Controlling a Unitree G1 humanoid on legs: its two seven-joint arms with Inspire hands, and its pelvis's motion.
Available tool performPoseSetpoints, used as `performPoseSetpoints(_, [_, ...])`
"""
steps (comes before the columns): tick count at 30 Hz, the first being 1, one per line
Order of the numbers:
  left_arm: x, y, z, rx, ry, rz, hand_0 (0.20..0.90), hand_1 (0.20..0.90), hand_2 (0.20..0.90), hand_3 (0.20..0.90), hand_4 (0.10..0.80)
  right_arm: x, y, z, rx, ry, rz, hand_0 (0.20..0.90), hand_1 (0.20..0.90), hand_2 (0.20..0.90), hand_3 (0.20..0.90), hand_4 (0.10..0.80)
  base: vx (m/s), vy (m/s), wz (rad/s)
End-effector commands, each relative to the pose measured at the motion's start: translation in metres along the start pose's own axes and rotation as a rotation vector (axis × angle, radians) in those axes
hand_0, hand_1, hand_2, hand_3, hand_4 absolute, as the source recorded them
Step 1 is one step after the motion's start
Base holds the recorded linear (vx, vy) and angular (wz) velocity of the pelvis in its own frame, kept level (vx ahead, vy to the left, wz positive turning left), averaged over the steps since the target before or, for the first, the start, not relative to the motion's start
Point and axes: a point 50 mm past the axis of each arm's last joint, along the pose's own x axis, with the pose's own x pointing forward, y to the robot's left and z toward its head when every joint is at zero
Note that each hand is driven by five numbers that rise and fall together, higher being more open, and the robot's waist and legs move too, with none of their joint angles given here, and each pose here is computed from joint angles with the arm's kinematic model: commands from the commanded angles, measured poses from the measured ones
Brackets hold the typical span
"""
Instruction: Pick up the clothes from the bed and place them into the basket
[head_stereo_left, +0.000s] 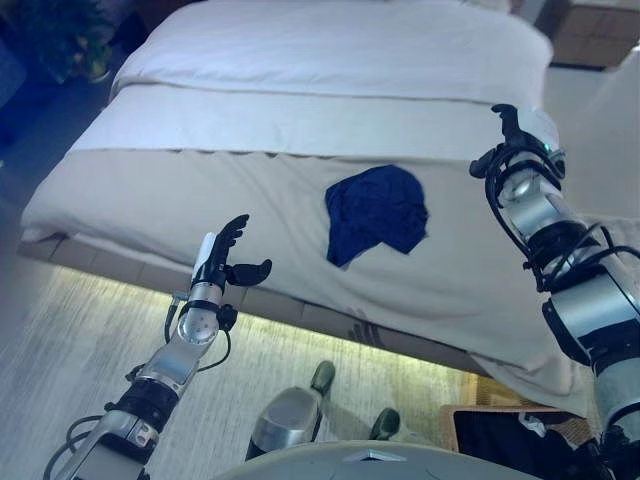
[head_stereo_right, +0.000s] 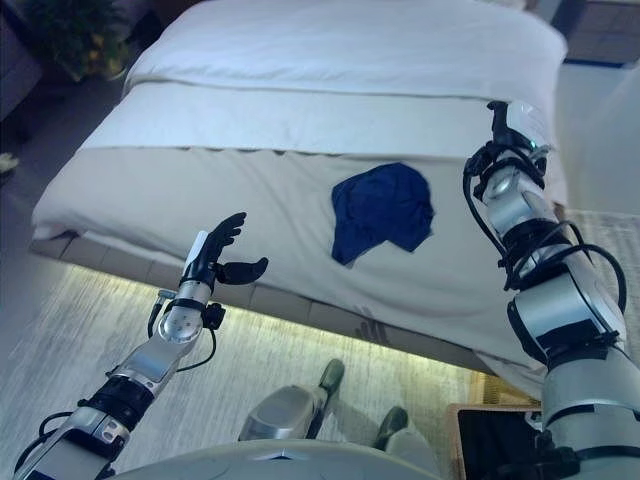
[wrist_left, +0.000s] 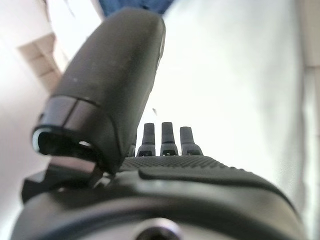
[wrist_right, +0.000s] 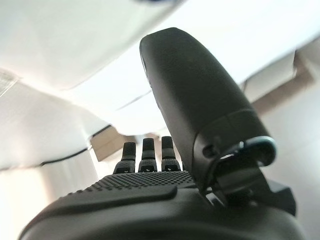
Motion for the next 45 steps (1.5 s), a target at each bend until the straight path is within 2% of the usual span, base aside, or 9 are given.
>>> performPoseSetpoints(1, [0.007, 0.036, 0.055, -0.019, -0.317, 0.113, 0.900, 0.900, 0.900, 0.900, 0.800, 0.007, -0.071, 0.065, -0.066, -0.226, -0.255, 0.900, 0.900, 0.900, 0.900, 0.800, -0.082, 0.109, 0.09])
performPoseSetpoints(10, [-0.005, 0.032, 0.090, -0.108, -0.490, 0.127, 0.900, 0.900, 0.900, 0.900, 0.800, 0.007, -0.116, 0.084, -0.093, -0.189, -0.358, 0.900, 0.900, 0.900, 0.900, 0.800, -0.030, 0.078, 0.20])
performPoseSetpoints(21, [-0.017, 0.024, 0.096, -0.172, -0.526, 0.107, 0.900, 0.900, 0.900, 0.900, 0.800, 0.014, -0.125, 0.069, -0.085, -0.062, -0.378, 0.900, 0.900, 0.900, 0.900, 0.800, -0.021, 0.038, 0.09])
performPoseSetpoints(33, [-0.032, 0.033, 0.092, -0.240, -0.574, 0.143, 0.900, 0.900, 0.900, 0.900, 0.800, 0.017, -0.150, 0.050, -0.091, 0.095, -0.366, 0.900, 0.900, 0.900, 0.900, 0.800, -0.027, -0.005, 0.08])
performPoseSetpoints(34, [-0.033, 0.032, 0.091, -0.244, -0.568, 0.141, 0.900, 0.900, 0.900, 0.900, 0.800, 0.017, -0.152, 0.052, -0.071, 0.097, -0.360, 0.853, 0.853, 0.853, 0.845, 0.745, -0.007, 0.003, 0.14])
performPoseSetpoints(35, [-0.033, 0.034, 0.090, -0.243, -0.565, 0.142, 0.900, 0.900, 0.900, 0.900, 0.800, 0.017, -0.155, 0.055, -0.058, 0.094, -0.358, 0.738, 0.738, 0.738, 0.711, 0.611, -0.007, 0.002, 0.05])
performPoseSetpoints(36, [-0.033, 0.035, 0.089, -0.242, -0.563, 0.142, 0.900, 0.900, 0.900, 0.900, 0.800, 0.017, -0.157, 0.056, -0.059, 0.092, -0.362, 0.411, 0.411, 0.411, 0.329, 0.229, 0.000, 0.000, 0.00])
performPoseSetpoints(37, [-0.033, 0.035, 0.089, -0.241, -0.561, 0.143, 0.900, 0.900, 0.900, 0.900, 0.800, 0.016, -0.159, 0.059, -0.052, 0.087, -0.368, 0.300, 0.300, 0.300, 0.200, 0.100, -0.008, -0.024, -0.08])
performPoseSetpoints(45, [-0.035, 0.040, 0.083, -0.236, -0.551, 0.171, 0.900, 0.900, 0.900, 0.900, 0.800, 0.013, -0.178, 0.067, -0.023, 0.071, -0.424, 0.300, 0.300, 0.300, 0.200, 0.100, 0.002, -0.001, -0.07])
